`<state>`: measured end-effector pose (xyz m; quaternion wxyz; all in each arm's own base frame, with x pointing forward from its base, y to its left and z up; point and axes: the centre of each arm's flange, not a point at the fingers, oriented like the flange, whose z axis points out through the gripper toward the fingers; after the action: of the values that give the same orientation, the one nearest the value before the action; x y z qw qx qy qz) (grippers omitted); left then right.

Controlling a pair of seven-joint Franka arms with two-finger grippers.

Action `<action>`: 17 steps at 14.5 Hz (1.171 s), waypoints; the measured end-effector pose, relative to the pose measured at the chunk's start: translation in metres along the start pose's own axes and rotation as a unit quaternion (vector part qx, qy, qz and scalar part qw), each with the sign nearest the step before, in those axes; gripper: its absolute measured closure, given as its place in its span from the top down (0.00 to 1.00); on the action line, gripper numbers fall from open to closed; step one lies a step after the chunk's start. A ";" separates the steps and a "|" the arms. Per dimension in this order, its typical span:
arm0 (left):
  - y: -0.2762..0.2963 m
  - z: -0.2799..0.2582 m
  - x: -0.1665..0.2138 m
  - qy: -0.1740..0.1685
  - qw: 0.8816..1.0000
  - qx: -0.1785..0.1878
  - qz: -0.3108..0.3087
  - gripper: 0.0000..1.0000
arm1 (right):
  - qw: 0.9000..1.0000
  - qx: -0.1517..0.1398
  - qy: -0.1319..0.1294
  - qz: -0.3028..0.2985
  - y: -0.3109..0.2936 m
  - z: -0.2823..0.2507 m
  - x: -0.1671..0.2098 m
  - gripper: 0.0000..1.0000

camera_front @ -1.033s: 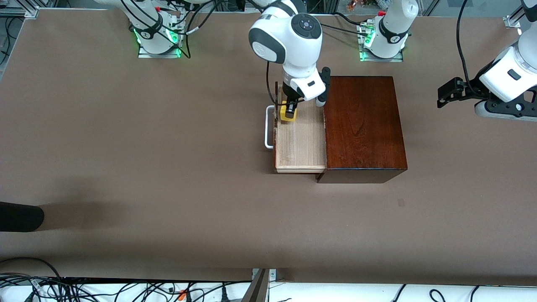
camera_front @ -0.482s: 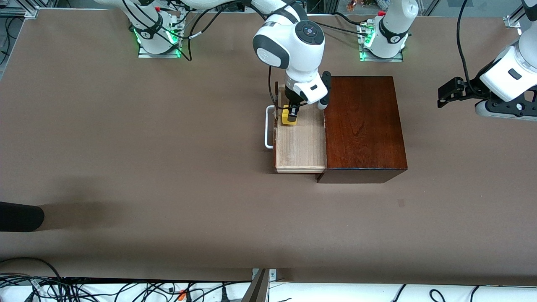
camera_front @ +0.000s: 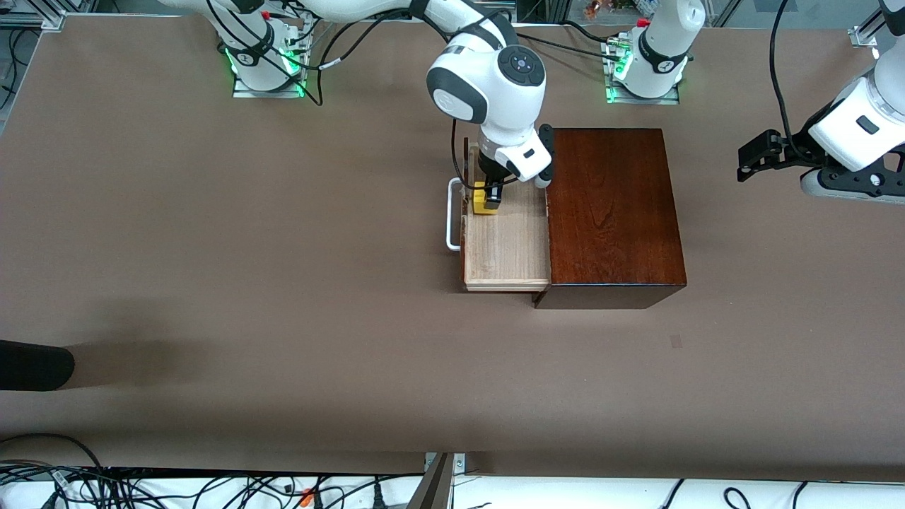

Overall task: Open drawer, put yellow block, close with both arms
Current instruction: 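Lift the yellow cube with the right gripper and carry it over the drawer, then release the cube into the drawer and raise the right gripper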

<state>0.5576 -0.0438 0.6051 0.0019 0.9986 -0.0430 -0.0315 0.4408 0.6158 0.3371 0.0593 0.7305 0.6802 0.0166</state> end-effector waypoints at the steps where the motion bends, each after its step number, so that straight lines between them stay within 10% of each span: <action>1: 0.000 0.000 0.000 0.000 1.000 0.000 0.000 1.00 | 1.000 0.000 -0.001 -0.003 0.000 0.005 0.001 0.55; 7: 0.000 0.000 0.000 0.000 1.000 0.000 0.000 1.00 | 1.000 -0.005 0.001 -0.014 0.000 0.014 0.003 0.55; 12: 0.001 0.000 0.000 0.000 1.000 0.000 0.001 1.00 | 1.000 -0.008 0.002 -0.011 0.004 0.014 0.002 0.96; 17: 0.002 0.000 0.000 0.001 1.000 0.000 0.002 1.00 | 0.999 -0.005 0.029 0.016 0.023 -0.016 -0.003 1.00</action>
<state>0.5575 -0.0461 0.6056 0.0019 0.9985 -0.0451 -0.0310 0.4617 0.6121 0.3557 0.0425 0.7402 0.6697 0.0424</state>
